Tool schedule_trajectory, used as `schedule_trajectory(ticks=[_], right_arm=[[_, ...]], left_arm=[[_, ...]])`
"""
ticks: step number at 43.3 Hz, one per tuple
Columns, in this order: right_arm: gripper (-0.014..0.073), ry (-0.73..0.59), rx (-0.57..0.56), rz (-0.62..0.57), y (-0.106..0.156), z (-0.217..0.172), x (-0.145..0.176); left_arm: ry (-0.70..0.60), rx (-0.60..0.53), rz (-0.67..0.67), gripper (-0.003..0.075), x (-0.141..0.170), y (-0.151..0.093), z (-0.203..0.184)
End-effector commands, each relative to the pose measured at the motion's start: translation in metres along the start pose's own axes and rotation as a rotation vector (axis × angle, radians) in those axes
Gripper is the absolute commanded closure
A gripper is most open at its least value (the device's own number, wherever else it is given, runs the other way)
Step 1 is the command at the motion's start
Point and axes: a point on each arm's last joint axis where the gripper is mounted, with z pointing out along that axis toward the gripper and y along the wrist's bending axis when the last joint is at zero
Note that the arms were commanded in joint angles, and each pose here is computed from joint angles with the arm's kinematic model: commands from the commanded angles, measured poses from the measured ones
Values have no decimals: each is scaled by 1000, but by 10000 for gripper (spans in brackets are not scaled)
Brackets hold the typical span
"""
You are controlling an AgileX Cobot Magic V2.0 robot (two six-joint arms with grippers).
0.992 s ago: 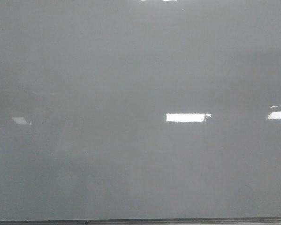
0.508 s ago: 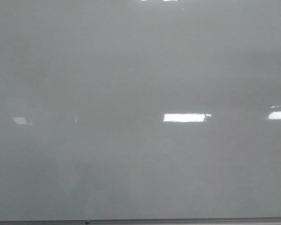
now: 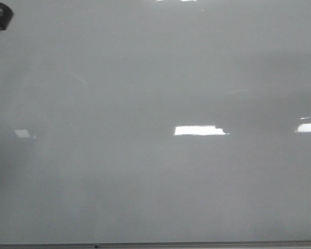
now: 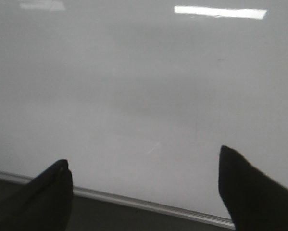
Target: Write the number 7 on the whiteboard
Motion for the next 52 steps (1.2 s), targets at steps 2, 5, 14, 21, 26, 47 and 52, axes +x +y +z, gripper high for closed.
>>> schedule_trajectory(ticks=[2,5,14,21,26,47,52], right_arm=[[-38,25,-111,-111,13,7,-25],[-38,90,-206,-169,26,13,-32],[-38,190,-532,-377,73,26,-49],[-38,146,-701,-512,108,35,-66],[-38,117,-741,-551,126,46,-81],[-38,114,-852,-577,176,74,-103],[-29,110,-863,-568,181,78,-105]], left_arm=[[-66,42,298,741,-18,-16,-9],[-84,69,345,741,-23,-25,-9],[-155,107,434,741,-35,-46,-8],[-208,143,526,741,-41,-60,-10],[-259,183,561,741,-45,-69,-13],[-307,208,516,741,-49,-74,-15],[-314,214,505,741,-50,-74,-16]])
